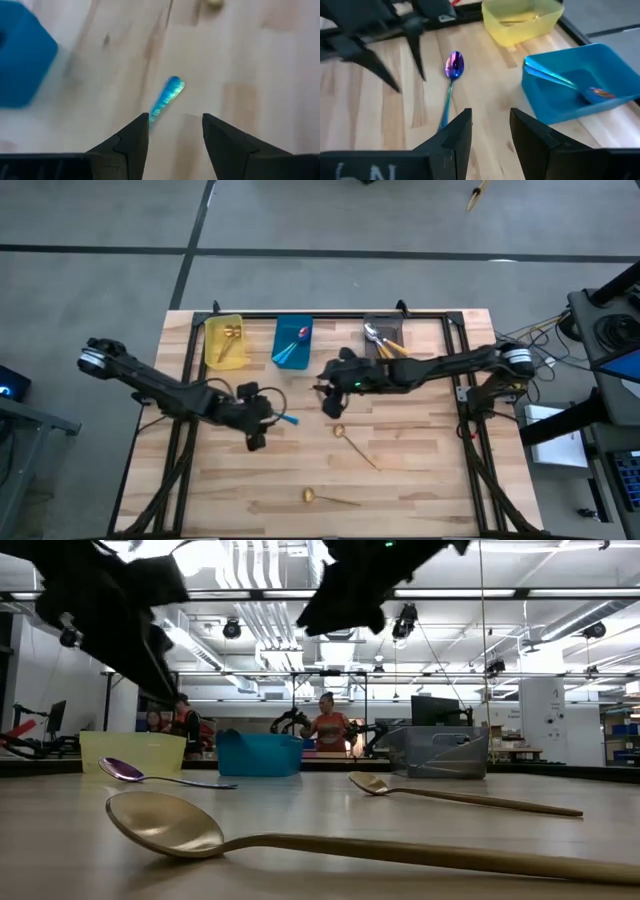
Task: Sort silverware by color (type)
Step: Put the blue spoon into the blue bin
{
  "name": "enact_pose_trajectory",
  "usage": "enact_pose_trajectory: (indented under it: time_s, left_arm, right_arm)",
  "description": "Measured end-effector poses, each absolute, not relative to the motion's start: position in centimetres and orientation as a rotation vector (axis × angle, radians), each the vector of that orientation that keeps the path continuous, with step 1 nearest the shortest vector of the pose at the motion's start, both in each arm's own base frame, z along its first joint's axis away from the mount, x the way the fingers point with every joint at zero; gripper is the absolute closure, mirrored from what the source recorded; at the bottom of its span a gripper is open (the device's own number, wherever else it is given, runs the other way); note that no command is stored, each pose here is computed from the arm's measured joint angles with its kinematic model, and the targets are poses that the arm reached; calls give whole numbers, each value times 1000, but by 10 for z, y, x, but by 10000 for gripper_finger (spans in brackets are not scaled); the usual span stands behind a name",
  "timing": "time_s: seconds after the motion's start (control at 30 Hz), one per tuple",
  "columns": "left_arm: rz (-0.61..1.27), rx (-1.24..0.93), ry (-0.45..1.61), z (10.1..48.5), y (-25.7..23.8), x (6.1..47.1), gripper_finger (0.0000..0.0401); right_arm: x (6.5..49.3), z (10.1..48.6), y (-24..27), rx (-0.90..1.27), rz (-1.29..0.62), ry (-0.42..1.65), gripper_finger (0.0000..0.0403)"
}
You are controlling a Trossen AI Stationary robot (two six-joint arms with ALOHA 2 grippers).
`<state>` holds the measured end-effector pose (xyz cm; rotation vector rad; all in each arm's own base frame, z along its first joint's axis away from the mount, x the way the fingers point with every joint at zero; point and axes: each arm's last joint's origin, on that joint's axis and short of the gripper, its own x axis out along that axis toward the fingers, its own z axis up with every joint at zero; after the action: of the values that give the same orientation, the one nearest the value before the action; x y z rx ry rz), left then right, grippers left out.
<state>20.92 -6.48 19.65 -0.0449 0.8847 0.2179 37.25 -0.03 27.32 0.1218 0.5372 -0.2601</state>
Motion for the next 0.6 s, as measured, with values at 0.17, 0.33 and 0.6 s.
enact_pose_trajectory:
  time_s: [0.17,0.33,0.6]
  left_arm:
    - [228,-276,817,201,-83,187,236]
    - [240,-393,772,202,-100,174,236]
    - [323,-410,640,205,-112,167,236]
  right_arm:
    - [407,258,7,88,-246,614,280]
    - [434,233,10,26,-223,678,280]
    - [459,189,17,-32,-168,755,280]
